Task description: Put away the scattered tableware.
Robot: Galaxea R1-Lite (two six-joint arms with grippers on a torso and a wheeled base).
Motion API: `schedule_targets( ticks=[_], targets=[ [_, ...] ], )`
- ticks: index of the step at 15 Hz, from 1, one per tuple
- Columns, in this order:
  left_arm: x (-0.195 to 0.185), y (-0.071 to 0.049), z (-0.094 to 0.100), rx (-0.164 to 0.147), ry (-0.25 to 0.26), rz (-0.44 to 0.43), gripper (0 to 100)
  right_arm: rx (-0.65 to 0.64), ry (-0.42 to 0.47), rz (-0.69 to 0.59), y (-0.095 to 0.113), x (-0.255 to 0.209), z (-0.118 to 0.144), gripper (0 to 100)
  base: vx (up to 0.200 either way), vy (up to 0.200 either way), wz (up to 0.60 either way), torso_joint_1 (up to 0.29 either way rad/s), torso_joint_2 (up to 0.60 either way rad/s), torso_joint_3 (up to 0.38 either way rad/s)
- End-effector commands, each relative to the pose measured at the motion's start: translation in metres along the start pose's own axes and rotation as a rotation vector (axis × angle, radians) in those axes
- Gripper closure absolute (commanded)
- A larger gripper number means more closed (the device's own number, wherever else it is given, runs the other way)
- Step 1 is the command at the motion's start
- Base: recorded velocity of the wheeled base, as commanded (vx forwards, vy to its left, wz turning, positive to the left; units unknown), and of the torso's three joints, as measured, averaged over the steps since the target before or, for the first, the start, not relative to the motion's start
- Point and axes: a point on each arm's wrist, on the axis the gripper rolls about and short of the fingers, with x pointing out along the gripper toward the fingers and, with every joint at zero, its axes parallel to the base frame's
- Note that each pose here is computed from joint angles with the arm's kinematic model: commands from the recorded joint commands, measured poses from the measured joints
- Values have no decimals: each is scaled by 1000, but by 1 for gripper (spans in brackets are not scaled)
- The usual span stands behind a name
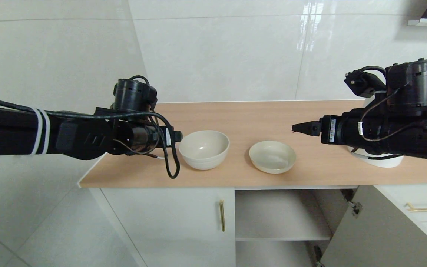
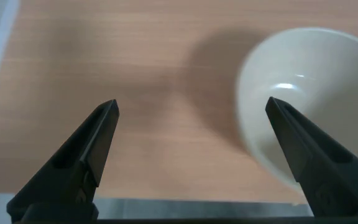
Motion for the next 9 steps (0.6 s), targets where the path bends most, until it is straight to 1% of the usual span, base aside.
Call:
schedule_targets(
  ticks=[1,3,5,7,8,9],
  targets=[
    [12,-13,-9,4,27,-14,0,-1,2,2,0,1,-1,0,0,0,0,0,0,0],
    [18,-21,-12,1,36,-26,0,1,-1,1,0,0,0,0,0,0,0,0,0,0],
    [28,-26,-20,8,63,-25,0,2,-2,1,0,0,0,0,0,0,0,0,0,0],
    [34,-27,-23,9,72,-21,0,2,-4,1,0,0,1,0,0,0,0,0,0,0],
    [36,-28,-23,0,73,-20,0,2,-4,1,0,0,1,0,0,0,0,0,0,0],
    [37,-29,-22,-19,72,-20,100,4,-2,1,0,0,0,0,0,0,0,0,0,0]
  ],
)
